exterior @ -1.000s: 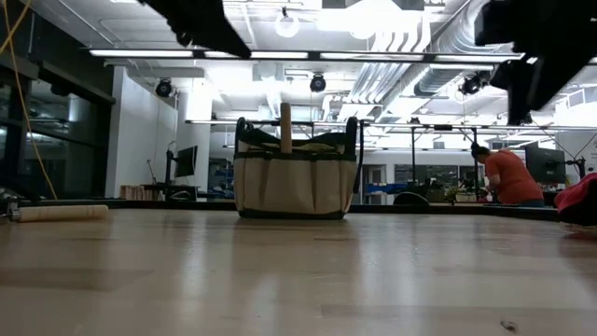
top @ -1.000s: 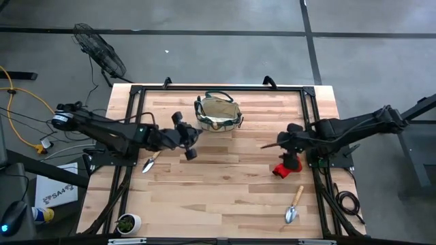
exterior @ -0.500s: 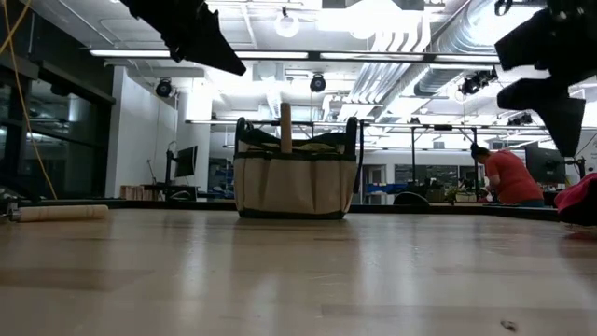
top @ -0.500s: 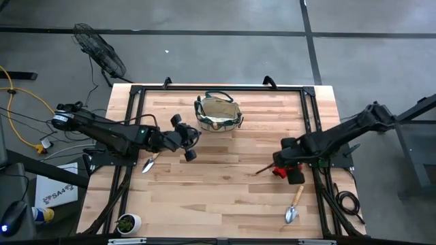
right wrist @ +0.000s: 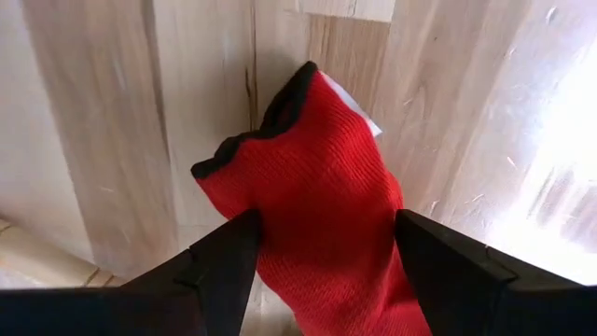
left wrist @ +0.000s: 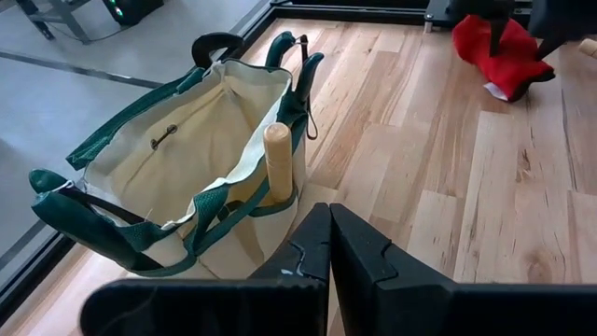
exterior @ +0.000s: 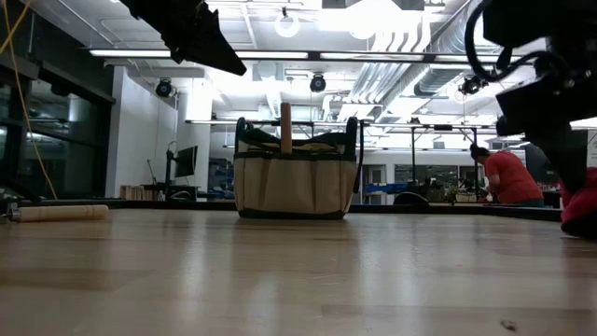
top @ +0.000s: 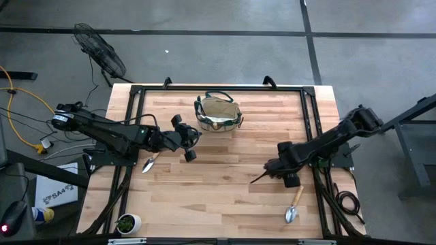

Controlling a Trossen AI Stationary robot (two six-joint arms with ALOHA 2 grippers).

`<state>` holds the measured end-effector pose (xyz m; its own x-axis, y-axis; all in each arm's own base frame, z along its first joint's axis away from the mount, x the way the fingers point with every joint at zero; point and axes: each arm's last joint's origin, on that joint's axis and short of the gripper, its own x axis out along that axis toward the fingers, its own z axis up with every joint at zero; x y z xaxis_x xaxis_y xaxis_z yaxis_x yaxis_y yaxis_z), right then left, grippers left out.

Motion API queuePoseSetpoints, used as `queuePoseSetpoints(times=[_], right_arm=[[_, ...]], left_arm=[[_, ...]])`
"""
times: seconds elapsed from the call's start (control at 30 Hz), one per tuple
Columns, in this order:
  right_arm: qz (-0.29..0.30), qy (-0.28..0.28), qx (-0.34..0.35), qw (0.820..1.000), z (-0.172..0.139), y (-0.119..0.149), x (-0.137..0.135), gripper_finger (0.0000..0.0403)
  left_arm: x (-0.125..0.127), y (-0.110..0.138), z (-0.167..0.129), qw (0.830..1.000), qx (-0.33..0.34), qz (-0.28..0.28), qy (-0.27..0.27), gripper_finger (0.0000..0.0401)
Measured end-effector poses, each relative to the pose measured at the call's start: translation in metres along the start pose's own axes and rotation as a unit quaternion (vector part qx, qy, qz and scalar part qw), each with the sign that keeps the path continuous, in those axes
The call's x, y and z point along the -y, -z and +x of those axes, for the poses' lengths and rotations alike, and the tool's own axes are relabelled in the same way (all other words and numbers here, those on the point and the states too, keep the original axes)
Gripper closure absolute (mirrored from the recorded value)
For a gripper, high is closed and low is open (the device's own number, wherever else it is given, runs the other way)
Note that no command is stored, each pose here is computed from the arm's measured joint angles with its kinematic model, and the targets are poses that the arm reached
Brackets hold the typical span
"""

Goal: Pick & Place Garden tools in Gardening bag
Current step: Put the gloves into the gardening bag

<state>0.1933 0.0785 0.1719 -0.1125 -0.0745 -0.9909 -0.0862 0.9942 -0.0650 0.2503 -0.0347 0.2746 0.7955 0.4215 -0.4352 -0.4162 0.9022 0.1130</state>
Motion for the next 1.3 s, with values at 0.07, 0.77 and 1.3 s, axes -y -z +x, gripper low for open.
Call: queuePoseSetpoints(times=[0.07,0.77,1.3], right_arm=[[0.000,0.001,-0.011,1.000,0.004,-0.002,-0.001,0.0160],[0.028,0.010,0.042,0.999,0.007,-0.015,-0.002,0.0383],[0.073,-0.002,0.459,0.886,-0.086,-0.015,0.027,0.0385]], left_arm=[[0.000,0.000,0.000,1.000,0.000,0.000,0.000,0.0401],[0.001,0.000,0.000,1.000,-0.004,-0.006,0.010,0.0401],[0.013,-0.014,0.010,0.995,0.071,0.022,0.062,0.0401]])
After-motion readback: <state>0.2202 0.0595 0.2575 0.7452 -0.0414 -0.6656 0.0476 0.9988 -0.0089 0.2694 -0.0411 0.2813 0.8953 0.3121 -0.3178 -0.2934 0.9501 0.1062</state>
